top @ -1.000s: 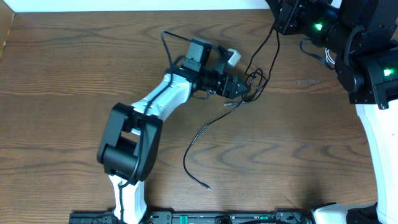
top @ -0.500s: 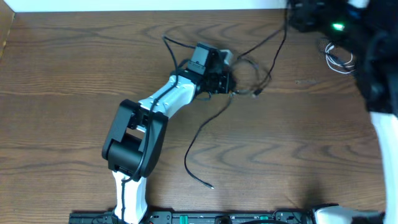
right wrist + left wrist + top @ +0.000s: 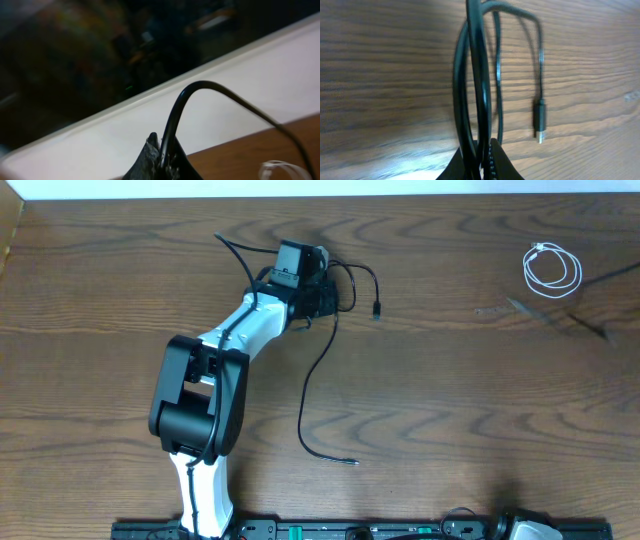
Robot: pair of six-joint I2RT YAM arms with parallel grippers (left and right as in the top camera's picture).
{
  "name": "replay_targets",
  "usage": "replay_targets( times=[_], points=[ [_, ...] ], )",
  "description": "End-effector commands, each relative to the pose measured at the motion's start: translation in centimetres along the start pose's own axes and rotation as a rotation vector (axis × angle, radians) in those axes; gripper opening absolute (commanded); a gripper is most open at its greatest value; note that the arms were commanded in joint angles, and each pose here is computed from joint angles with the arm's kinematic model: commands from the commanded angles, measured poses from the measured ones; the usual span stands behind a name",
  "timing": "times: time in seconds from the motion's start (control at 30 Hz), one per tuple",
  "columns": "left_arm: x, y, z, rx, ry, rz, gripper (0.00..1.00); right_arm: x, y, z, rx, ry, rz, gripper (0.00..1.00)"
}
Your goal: Untangle cables
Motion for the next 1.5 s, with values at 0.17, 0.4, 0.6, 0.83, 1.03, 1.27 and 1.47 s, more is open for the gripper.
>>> replay_targets(
  times=[0.17,0.4,0.6,0.83,1.03,1.27,1.47],
  points=[
    [-1.4,1.6,-3.0,-0.05,-0.029,0.155,0.08,-10.6,0.1,2.2,0.01,-0.351,0.005,0.01],
    [-5.6,3.3,-8.8,-0.154,-0.09,0.212,0.07,-19.7,-1.5,4.7,0.094,-0.531,-0.009,0.01],
    [-6.9,2.1,-9.0,-0.131,-0.102,0.233,0.07,-26.0,-2.7,7.9,0.111,-0.596,0.01,0.01],
    [-7.9,1.2,-8.6,-0.113,-0.112,0.254,0.08,-32.9,-9.0,13.1,0.246,-0.629,0.068,0.09],
    [-7.9,1.2,-8.6,-0.114,-0.114,0.255,0.07,-35.8,-16.5,13.3,0.479,-0.683,0.176,0.98],
    [-10.3,1.4,-9.8,-0.085,-0.209,0.271,0.07,-30.9,-18.6,13.8,0.625,-0.366,0.106,0.99],
    [-15.4,2.4,-13.0,-0.072,-0.405,0.286,0.07,-20.5,-19.1,14.7,0.64,0.206,0.053,0.99]
  ],
)
Point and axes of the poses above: each gripper's point midway between its finger pads, its own z axis out along the fingers, its own x axis along the line the jaws close on, y = z × x, the point moved 1 cm from there along -z, back along the fingers, and after that the axes turned 8 degrees about -z, right-handed, at the moved point
